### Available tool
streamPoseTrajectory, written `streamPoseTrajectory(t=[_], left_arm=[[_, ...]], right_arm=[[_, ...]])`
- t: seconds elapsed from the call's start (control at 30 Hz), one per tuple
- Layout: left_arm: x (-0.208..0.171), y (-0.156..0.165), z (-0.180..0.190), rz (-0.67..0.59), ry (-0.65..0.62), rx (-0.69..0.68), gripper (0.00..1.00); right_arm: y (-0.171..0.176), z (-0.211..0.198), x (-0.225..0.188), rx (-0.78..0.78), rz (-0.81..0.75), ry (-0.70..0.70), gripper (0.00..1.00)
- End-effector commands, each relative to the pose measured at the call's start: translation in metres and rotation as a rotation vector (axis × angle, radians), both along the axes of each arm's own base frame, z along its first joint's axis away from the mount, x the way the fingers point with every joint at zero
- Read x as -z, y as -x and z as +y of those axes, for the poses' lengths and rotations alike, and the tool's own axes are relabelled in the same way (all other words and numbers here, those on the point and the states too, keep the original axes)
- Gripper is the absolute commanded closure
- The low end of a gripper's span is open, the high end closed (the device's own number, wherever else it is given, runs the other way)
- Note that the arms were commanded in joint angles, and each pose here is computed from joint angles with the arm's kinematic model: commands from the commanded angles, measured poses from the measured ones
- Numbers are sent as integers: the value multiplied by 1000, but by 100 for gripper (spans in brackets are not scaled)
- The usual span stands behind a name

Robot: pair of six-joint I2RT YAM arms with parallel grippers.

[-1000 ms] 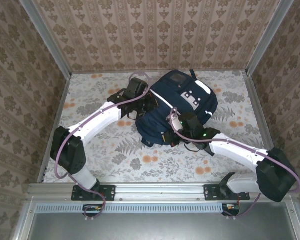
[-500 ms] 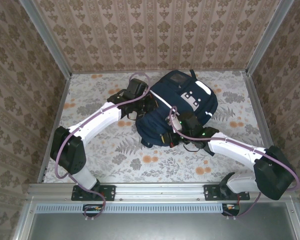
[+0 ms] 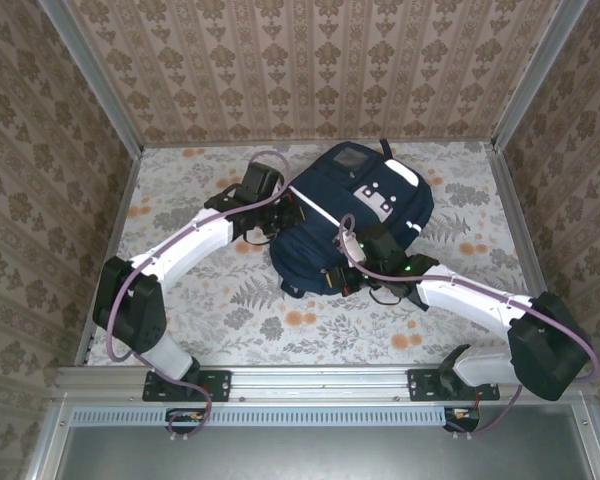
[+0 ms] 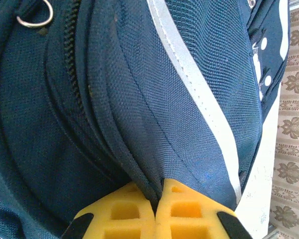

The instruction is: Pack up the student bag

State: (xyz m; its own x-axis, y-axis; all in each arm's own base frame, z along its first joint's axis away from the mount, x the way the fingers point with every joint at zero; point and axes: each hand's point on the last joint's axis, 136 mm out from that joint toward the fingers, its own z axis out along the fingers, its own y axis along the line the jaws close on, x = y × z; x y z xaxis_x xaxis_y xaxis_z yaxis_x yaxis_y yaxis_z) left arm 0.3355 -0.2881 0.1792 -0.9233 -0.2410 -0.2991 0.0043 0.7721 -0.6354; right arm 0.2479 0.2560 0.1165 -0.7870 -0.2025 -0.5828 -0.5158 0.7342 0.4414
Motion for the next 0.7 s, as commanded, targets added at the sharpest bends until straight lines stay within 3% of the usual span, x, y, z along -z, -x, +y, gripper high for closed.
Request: streamPoseTrajectory(t=[0.0,0.07,0.17,0.33,0.47,0.67], left_arm=[[-20,-5,18,-86,-40,15,100],[-19,-4,15,-84,-37,29,100],[-20,4,11,-62,-46,40,61],[-11,39,32,-7,-6,-8,44],[17,70,58,68,22,-93,42],[62,91,65,171,37,-162,44]], right_arm=[[4,-27,13,58,6,90,100],[7,-25,10,44,6,64,100],[14,-8,2,-4,38,-44,100],[6,8,-11,38,48,-187,100],[5,18,-11,40,91,-253,100],[3,24,-15,44,101,-292,100]])
